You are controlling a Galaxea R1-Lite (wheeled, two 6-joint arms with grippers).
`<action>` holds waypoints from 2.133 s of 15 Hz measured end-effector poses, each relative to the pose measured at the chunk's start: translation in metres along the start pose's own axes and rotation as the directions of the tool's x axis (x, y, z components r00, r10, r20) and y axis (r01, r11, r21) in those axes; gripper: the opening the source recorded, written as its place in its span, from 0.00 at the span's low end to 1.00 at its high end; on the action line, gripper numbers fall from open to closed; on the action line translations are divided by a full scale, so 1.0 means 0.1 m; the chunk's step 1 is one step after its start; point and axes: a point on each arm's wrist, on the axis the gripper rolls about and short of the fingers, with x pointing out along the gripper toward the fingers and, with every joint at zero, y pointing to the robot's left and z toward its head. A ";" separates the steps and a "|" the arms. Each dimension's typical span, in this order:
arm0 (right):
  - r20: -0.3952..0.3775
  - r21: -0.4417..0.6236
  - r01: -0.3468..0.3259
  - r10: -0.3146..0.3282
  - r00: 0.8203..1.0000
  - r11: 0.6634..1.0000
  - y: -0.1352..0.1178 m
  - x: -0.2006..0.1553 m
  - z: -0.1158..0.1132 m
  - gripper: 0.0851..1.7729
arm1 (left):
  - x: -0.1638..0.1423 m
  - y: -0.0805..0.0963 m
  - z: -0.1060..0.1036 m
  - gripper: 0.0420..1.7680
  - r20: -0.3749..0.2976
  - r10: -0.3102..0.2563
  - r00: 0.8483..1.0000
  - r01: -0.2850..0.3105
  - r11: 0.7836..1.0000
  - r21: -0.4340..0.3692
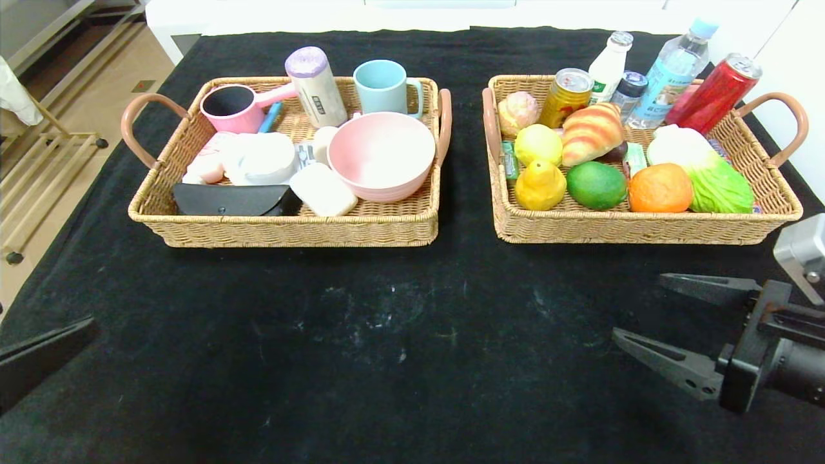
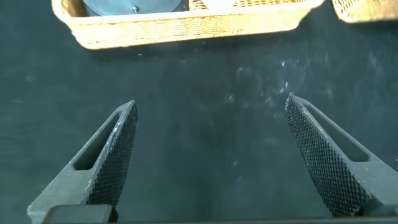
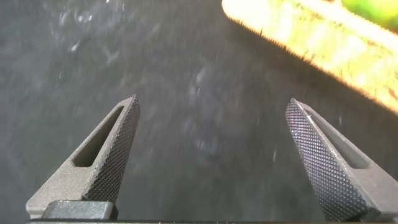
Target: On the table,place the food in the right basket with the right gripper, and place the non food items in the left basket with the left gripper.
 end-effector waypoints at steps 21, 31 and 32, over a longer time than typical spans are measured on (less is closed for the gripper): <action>-0.049 0.042 0.364 -0.362 0.931 0.930 0.76 -1.86 -0.58 0.96 | -1.05 0.05 -0.54 0.97 0.210 0.025 0.977 -0.055 0.989 0.135; 0.049 0.047 0.367 -0.369 0.928 0.929 0.90 -1.97 -0.69 0.96 | -1.24 -0.08 -0.86 0.97 0.234 -0.049 0.971 0.019 0.991 0.131; 0.072 0.041 0.373 -0.375 0.924 0.927 0.92 -2.00 -0.69 0.96 | -1.24 -0.08 -0.94 0.97 0.238 -0.052 0.970 0.021 0.991 0.131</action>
